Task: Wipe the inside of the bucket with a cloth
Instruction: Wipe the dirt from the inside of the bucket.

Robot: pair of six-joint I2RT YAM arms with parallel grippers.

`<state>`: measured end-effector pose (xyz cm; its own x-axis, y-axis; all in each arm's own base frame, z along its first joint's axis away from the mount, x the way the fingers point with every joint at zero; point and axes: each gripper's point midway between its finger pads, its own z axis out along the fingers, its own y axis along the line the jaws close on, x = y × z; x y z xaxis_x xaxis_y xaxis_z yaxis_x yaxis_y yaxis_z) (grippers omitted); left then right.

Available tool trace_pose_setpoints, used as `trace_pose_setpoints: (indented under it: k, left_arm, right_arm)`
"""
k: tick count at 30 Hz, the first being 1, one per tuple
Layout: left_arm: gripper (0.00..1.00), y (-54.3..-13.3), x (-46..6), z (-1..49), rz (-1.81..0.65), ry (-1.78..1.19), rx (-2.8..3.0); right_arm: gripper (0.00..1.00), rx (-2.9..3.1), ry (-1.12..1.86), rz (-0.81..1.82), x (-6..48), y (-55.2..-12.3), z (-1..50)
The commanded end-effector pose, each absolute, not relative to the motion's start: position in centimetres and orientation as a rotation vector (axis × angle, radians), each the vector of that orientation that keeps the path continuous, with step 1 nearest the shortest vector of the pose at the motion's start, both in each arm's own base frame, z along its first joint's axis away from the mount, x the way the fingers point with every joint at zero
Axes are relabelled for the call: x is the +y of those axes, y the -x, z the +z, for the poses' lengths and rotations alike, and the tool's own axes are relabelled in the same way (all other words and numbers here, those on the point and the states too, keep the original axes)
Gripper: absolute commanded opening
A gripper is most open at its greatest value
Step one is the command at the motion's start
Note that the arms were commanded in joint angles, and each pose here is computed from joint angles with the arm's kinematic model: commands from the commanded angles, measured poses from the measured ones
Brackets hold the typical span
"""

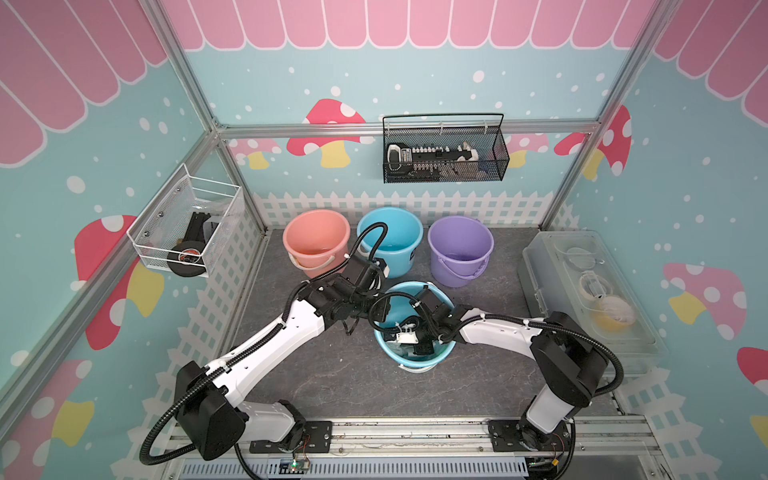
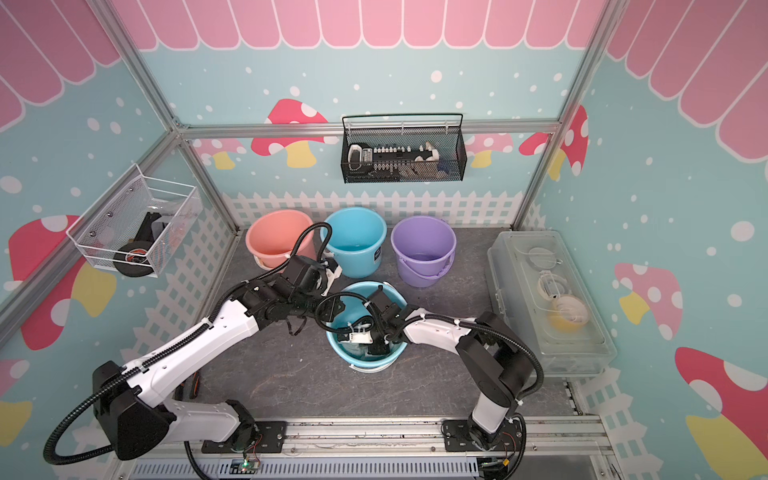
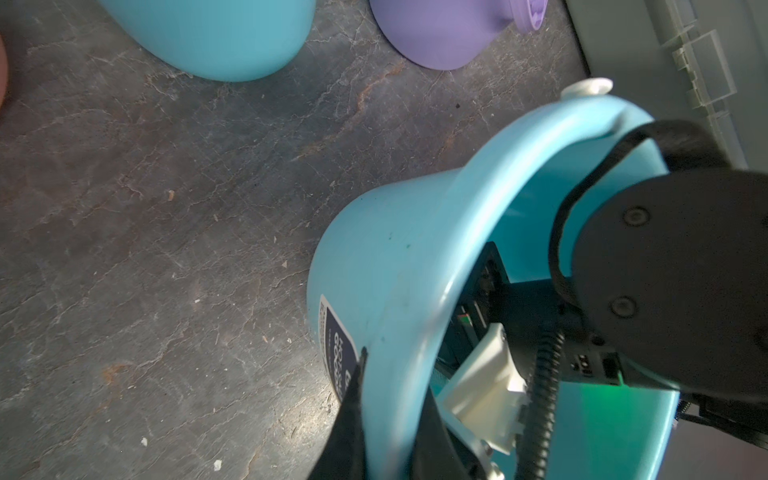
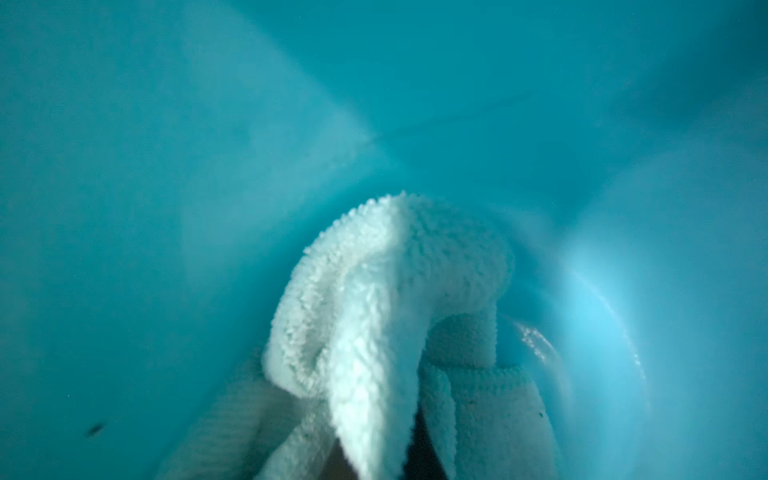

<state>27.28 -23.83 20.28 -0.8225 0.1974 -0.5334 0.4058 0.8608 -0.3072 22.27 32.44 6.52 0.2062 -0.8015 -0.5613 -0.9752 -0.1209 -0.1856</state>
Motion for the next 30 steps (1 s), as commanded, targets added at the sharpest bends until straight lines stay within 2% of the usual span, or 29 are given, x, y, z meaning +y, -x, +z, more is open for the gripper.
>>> trace_pose_setpoints:
  k: [1,8,15,23,30]
  left_arm:
    - [0.0,-28.8,-25.2,22.8,-0.659,-0.377,2.43]
    - [0.0,-28.9,-24.6,22.6,-0.641,-0.318,2.424]
    - [0.0,-28.9,-24.0,22.8,-0.645,-0.268,2.391]
    - [0.0,-29.0,-23.9,23.0,-0.664,-0.227,2.358]
    - [0.0,-28.7,-24.2,23.1,-0.712,-0.214,2.348]
  right_arm:
    - [0.0,1.608,1.923,0.593,33.1,-19.7,9.7]
    - [0.0,1.627,1.761,0.63,32.6,-19.3,14.5]
    - [0.0,1.809,1.448,0.717,32.5,-20.2,20.0]
    - [0.0,2.175,0.782,0.924,31.9,-22.2,24.9]
    - [0.0,2.388,0.317,1.067,32.1,-23.3,24.8]
